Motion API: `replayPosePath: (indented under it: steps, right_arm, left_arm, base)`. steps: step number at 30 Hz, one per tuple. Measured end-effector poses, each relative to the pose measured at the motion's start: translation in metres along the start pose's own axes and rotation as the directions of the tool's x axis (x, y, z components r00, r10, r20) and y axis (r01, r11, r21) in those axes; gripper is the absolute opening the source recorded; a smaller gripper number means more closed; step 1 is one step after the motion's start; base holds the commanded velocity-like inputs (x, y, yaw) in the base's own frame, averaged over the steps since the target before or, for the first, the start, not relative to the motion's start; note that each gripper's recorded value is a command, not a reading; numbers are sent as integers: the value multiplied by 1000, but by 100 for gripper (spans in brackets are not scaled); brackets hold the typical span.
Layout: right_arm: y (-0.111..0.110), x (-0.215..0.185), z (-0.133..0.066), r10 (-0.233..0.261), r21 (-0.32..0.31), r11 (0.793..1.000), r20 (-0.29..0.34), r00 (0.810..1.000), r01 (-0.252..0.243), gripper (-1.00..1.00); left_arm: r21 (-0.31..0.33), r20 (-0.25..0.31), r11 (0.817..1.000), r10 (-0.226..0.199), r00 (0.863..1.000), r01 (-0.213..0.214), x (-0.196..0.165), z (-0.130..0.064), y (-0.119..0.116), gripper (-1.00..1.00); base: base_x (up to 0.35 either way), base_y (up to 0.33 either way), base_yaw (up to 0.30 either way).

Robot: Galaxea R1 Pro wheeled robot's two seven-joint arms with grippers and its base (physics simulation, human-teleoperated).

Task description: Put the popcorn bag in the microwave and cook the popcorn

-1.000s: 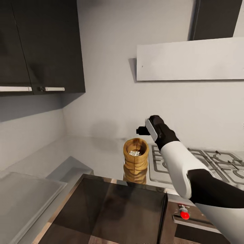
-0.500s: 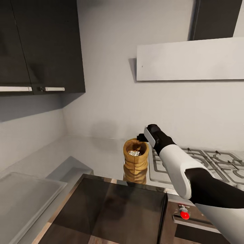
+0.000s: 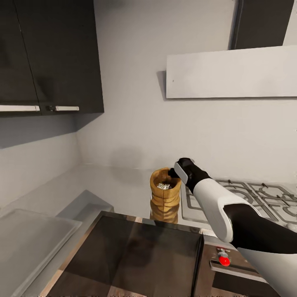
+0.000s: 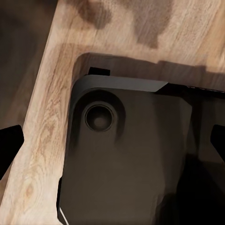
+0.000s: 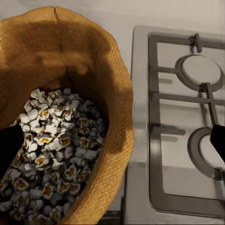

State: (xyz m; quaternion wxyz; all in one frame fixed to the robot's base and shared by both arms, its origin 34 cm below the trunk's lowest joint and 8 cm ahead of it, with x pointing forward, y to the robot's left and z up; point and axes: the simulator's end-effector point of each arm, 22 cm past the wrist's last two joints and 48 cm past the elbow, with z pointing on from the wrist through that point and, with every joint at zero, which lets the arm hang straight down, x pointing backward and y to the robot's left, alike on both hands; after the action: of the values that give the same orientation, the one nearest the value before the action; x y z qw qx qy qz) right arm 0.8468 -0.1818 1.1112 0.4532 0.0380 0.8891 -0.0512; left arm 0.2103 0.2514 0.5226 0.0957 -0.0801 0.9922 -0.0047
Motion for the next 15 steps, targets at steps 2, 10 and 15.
replayPosePath:
  steps: [2,10,15]
  right_arm:
    - [0,0,0,0,0,1000,0,1000,0,100]
    - [4,-3,-3,5,-22,1000,2,1000,-5,100]
    - [-1,-3,-2,7,5,1000,7,1000,-7,100]
  left_arm:
    - [0,0,1000,0,1000,0,0,0,0,100]
    - [0,0,1000,-2,1000,2,0,0,0,100]
    - [0,0,1000,-3,1000,3,0,0,0,100]
  base:
    - [-107,0,0]
    - [-12,0,0]
    - [0,0,0]
